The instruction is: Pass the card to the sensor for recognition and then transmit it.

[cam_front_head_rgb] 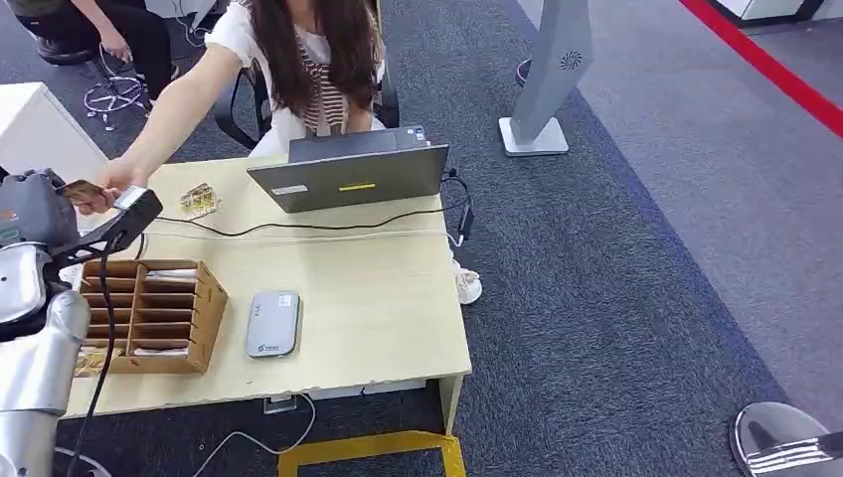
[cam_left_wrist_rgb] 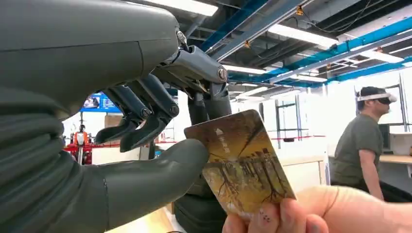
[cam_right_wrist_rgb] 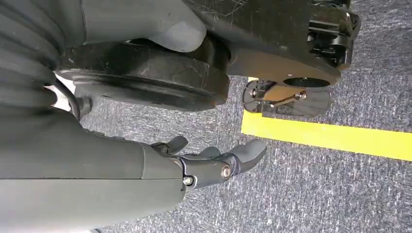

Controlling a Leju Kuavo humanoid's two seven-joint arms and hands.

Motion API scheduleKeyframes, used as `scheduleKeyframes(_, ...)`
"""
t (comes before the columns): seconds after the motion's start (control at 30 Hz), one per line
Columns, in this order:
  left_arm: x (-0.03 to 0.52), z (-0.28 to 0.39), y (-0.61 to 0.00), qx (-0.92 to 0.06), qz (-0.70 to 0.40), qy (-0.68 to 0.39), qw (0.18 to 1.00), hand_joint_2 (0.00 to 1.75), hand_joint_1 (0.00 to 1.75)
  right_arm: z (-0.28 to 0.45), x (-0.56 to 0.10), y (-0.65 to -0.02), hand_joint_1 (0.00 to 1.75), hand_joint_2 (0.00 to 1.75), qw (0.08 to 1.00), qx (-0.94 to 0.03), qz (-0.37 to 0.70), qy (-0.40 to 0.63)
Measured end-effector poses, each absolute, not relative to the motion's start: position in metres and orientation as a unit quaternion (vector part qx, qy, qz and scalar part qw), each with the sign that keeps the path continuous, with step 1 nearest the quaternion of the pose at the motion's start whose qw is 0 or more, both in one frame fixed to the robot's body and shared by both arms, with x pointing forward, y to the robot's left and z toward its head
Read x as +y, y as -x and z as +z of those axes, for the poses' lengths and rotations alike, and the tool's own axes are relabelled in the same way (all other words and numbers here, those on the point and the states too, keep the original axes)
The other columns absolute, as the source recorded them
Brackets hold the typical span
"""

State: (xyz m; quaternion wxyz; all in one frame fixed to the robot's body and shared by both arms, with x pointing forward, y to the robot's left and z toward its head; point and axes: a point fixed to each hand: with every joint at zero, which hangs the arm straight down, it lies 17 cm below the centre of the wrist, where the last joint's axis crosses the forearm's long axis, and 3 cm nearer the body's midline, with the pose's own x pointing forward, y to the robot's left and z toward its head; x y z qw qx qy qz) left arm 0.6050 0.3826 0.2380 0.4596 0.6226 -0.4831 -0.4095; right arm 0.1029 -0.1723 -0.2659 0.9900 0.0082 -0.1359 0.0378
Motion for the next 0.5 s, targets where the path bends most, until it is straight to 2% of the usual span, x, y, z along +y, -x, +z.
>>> scheduleKeyframes(0.27, 0.379, 0.242, -0.602, -0.501, -0.4, -0.622, 0.449, 1.75, 0.0, -0.266, -0.172, -0.104, 0.0, 1.75, 0.989, -0.14, 0.038, -0.008)
scheduleKeyframes(0.5, 0.354, 0.252, -0.566, -0.6, -0.349, -0.587, 0.417, 1.75, 0.0, -0.265, -0.173, -0.106, 0.0, 1.75, 0.989, -0.147, 0.026, -0.008)
